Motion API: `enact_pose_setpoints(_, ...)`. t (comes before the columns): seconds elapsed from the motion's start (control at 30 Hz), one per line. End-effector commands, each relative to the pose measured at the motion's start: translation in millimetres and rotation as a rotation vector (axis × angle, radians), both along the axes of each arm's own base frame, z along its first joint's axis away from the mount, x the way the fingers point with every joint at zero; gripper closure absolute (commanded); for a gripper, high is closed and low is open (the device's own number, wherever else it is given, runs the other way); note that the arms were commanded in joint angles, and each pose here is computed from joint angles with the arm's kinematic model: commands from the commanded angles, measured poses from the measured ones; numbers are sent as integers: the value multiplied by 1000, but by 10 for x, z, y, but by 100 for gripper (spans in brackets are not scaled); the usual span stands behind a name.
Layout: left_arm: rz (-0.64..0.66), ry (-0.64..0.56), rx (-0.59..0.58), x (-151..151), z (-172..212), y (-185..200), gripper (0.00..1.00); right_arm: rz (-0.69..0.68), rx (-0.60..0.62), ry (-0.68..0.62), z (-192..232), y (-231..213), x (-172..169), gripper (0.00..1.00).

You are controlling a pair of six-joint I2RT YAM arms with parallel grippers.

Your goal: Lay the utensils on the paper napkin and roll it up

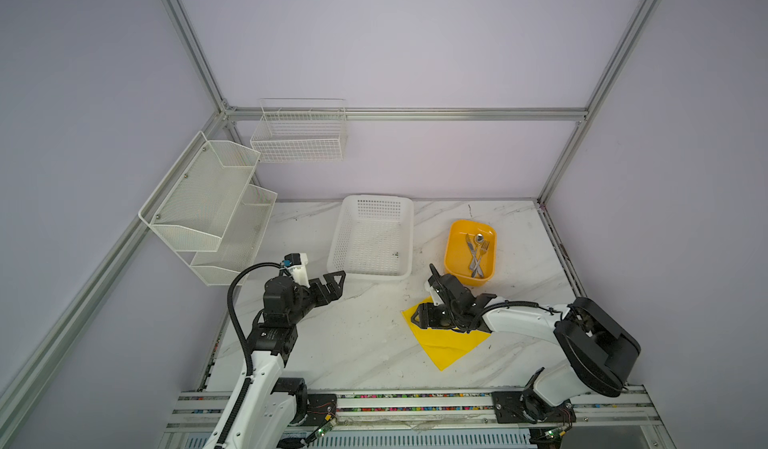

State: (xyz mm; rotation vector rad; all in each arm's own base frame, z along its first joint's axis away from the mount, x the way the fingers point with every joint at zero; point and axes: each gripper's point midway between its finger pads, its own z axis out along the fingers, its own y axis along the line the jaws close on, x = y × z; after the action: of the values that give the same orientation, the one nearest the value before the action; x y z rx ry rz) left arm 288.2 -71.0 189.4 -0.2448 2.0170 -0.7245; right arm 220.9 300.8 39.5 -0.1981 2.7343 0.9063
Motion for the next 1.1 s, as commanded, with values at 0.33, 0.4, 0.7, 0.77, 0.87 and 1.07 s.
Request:
enact_pose_setpoints(0.33,-290,-9,-61,-208,455,-655,20,-47,7,-119,451,207,34,39)
enact_pose_setpoints(0.4,-347,36,-37,-263,347,-858,23,-123,-29,-133,480,-54,82,39)
enact_pose_setpoints(0.7,-544,201,113,-305,-160,-1836,25,-254,-19,-100,507,-680,64,40)
enact_pose_setpoints(0.77,-560,223,146,-270,-264,-1976,26,-249,-57,-83,423,-742,13,40)
enact_pose_setpoints(0.87,-522,211,175,-102,-307,-2062,26,-250,-80,-77,369,-783,-9,40)
enact_pose_setpoints(1.07,-371,151,262,348,-326,-2009,23,-238,-70,-98,436,-758,18,40)
